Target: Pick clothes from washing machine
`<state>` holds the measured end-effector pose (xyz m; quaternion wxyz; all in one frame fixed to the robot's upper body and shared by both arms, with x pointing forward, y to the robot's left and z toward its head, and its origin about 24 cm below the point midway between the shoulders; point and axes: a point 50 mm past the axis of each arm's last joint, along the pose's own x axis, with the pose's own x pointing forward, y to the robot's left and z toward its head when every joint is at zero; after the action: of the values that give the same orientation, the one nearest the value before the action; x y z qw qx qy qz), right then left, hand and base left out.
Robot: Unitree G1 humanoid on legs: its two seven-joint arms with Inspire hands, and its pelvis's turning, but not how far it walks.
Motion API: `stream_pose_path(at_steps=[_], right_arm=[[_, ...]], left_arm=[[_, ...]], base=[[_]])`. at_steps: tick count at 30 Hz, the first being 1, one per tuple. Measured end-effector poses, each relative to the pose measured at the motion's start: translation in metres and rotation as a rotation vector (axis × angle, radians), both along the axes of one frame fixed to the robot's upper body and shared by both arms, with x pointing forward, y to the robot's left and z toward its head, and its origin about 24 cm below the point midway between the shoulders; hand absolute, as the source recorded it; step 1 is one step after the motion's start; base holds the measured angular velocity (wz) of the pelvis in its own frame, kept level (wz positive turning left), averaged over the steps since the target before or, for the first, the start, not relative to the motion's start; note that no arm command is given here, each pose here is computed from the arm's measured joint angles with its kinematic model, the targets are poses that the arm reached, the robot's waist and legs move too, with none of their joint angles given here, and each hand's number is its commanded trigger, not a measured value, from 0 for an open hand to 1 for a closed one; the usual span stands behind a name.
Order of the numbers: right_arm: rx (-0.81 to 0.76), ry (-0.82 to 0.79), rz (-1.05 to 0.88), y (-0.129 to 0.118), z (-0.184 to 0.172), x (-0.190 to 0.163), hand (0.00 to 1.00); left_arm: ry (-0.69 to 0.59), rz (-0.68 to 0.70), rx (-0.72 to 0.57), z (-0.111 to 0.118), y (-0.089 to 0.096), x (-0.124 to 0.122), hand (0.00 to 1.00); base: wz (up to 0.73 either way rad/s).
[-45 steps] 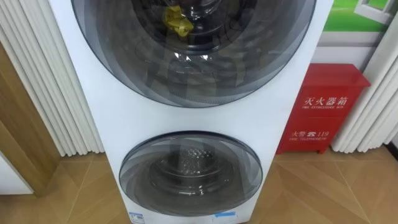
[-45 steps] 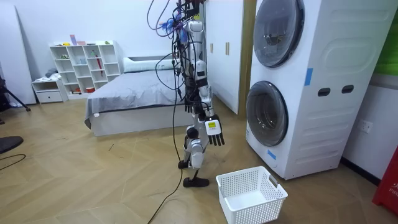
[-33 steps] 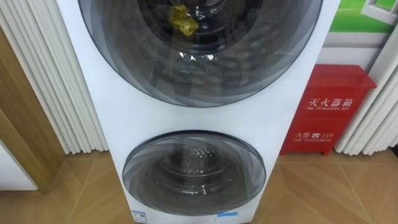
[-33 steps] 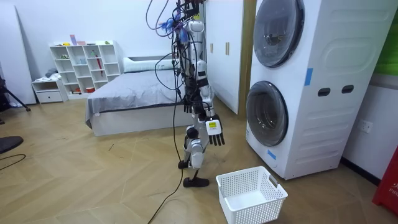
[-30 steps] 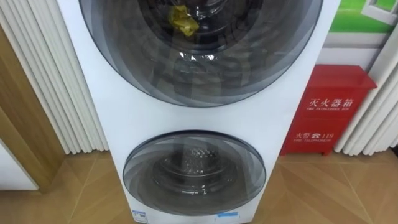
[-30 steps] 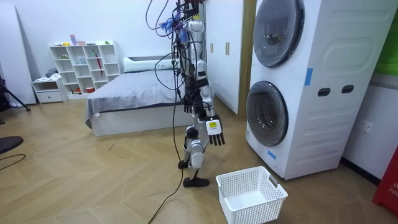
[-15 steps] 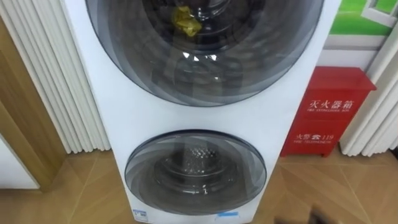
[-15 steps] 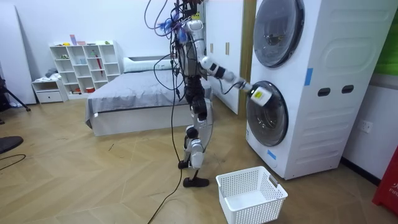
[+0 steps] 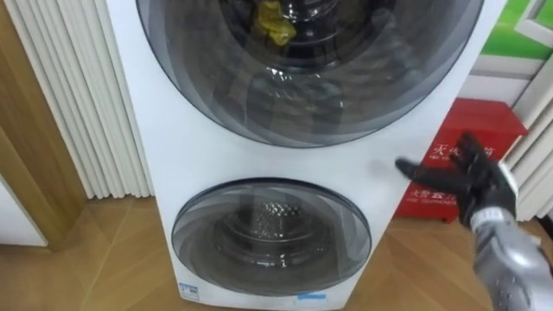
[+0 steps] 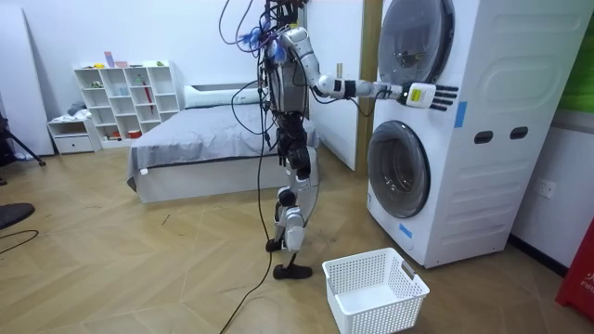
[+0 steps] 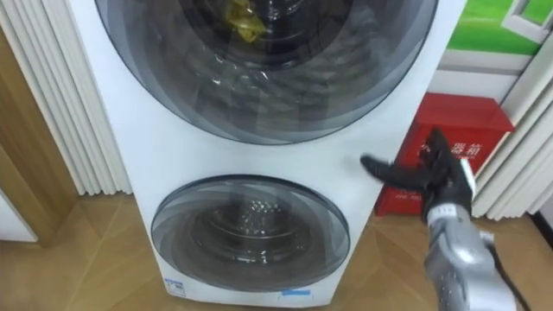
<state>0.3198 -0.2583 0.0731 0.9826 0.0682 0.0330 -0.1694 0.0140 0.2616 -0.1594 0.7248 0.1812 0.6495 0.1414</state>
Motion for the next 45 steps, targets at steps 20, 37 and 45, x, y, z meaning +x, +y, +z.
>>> stream_pose_path(at_steps=[20,37,45], right_arm=[[-0.074,-0.133,-0.04,-0.023,0.079,0.026,0.0],[-0.184,-0.172,-0.038,-0.017,0.101,0.023,0.0],[-0.194,-0.217,-0.052,-0.012,0.113,0.02,0.0]], left_arm=[[0.049,-0.081,0.044,0.005,0.009,-0.003,0.0],[0.008,-0.095,0.062,0.009,0.012,0.007,0.0],[0.002,-0.092,0.059,0.009,0.012,0.006,0.0]], base=[[0.0],[-0.03],[-0.02]])
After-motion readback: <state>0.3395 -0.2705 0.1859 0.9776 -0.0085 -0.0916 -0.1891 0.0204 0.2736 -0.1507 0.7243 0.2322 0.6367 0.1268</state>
